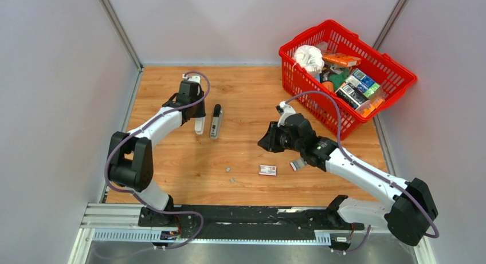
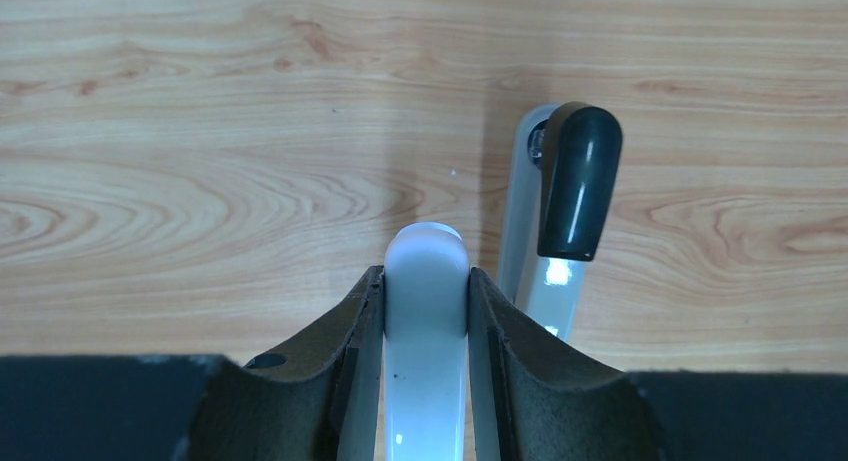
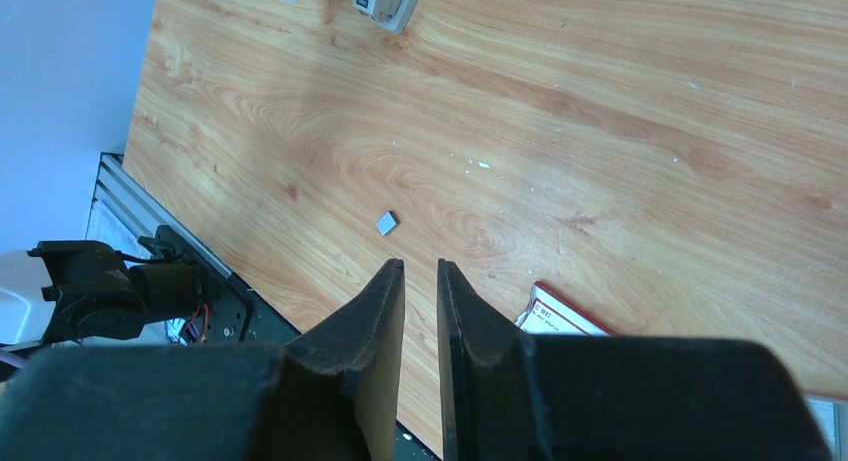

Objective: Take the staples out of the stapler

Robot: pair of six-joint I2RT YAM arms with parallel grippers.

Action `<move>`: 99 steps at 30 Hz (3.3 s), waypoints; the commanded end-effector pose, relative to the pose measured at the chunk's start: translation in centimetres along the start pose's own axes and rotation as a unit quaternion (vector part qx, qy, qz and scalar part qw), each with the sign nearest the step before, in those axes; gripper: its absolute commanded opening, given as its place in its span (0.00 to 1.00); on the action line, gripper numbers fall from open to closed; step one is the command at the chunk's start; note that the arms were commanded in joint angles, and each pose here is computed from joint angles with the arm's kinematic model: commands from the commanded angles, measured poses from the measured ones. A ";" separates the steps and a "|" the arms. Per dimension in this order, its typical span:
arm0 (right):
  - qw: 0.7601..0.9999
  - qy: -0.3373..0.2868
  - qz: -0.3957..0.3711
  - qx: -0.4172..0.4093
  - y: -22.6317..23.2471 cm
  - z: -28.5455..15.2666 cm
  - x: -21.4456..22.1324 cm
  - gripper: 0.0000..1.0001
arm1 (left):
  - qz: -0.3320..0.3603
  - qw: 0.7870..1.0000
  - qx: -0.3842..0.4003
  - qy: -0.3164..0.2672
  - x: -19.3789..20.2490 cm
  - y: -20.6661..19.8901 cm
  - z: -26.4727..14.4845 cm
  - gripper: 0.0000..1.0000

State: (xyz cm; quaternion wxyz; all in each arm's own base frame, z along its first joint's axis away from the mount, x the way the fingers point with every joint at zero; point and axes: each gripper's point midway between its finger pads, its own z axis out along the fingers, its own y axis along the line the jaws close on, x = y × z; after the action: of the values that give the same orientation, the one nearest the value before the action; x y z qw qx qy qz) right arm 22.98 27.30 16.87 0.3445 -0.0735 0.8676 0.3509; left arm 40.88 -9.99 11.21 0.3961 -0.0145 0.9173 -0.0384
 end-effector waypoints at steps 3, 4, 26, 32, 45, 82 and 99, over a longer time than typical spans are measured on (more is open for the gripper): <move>1.000 -0.007 -0.010 -0.020 0.8 -0.4 -0.2 0.20 | -0.016 1.000 0.002 -0.005 -1.0 -0.3 2.2 0.00; 1.000 -0.007 -0.010 -0.020 0.8 -0.4 -0.2 0.21 | -0.016 1.000 -0.001 0.001 -0.5 -0.1 2.8 0.00; 1.000 0.007 0.010 -0.024 0.5 0.7 0.8 0.21 | -0.043 0.990 0.014 0.133 9.9 -0.4 6.7 0.00; 1.000 0.001 0.011 -0.019 0.5 0.5 0.6 0.31 | -0.036 0.992 0.012 0.117 8.0 -0.2 5.5 0.23; 1.000 -0.006 0.016 -0.017 0.5 -0.2 0.3 0.50 | -0.031 0.997 0.035 0.064 3.7 -1.0 2.1 0.38; 0.980 0.000 -0.075 0.187 -6.8 -5.0 0.0 0.74 | 0.002 0.969 0.245 -0.024 2.9 -9.7 -14.4 0.77; 0.941 0.007 0.025 0.337 -14.7 -4.7 -0.1 0.59 | 0.053 0.942 0.332 0.000 6.2 -13.2 -16.8 0.77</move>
State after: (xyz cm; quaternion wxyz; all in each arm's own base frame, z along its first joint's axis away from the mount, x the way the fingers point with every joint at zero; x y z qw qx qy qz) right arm 23.83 13.14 10.56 0.3153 0.0289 0.9471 0.0533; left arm 24.63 -21.81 18.50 0.3694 0.1457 0.8666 -0.3021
